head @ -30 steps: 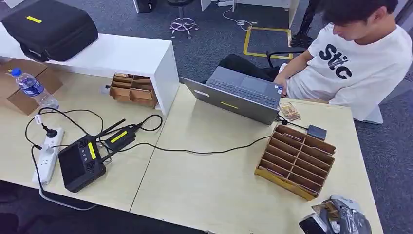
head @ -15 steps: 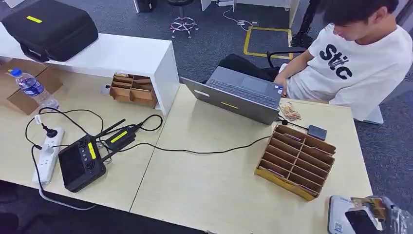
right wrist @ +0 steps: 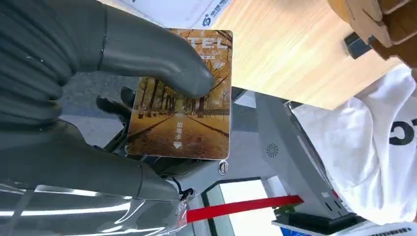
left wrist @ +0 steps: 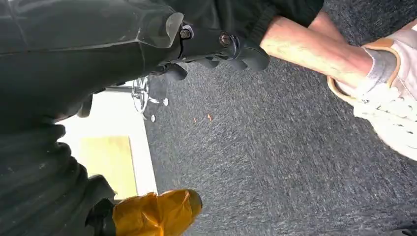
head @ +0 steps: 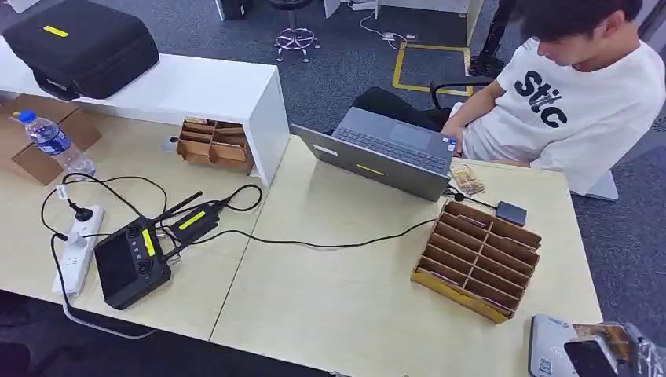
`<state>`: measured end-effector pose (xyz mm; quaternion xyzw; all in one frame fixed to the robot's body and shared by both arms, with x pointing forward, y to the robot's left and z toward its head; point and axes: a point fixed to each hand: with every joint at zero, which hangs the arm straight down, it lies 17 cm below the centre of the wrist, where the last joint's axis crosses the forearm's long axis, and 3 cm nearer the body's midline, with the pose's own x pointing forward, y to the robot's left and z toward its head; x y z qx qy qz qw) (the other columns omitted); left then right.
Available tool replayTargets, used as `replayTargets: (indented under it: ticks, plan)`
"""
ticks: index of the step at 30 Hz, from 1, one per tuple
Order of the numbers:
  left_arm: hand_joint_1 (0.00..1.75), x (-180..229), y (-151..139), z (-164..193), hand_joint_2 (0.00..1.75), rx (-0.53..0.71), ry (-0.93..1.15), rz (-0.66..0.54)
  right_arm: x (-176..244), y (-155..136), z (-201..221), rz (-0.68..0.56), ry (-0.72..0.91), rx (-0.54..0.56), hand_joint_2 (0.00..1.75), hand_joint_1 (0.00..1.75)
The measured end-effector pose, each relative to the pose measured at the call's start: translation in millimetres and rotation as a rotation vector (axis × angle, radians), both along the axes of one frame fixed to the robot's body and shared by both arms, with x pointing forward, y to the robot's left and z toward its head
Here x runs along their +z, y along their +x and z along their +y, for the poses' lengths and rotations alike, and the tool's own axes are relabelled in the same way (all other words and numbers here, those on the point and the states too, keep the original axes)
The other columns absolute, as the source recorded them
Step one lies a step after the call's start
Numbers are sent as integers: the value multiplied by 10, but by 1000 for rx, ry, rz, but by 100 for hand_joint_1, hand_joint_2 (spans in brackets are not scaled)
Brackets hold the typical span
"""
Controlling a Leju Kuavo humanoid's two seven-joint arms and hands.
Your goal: Pass the card to the sensor for recognition and then transmit it.
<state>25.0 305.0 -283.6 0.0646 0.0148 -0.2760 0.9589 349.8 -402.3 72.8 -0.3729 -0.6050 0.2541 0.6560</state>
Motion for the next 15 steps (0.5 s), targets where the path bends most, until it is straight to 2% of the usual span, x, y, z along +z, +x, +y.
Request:
replayTargets:
  ticks: [8, 15]
  plan:
    - [0, 0, -5, 13, 175, 1, 3, 2, -440, -120, -83, 150, -39, -18, 175, 175]
    - [0, 1, -4, 26, 175, -4, 5, 3, -668, -123, -17, 211, -21, -1, 175, 175]
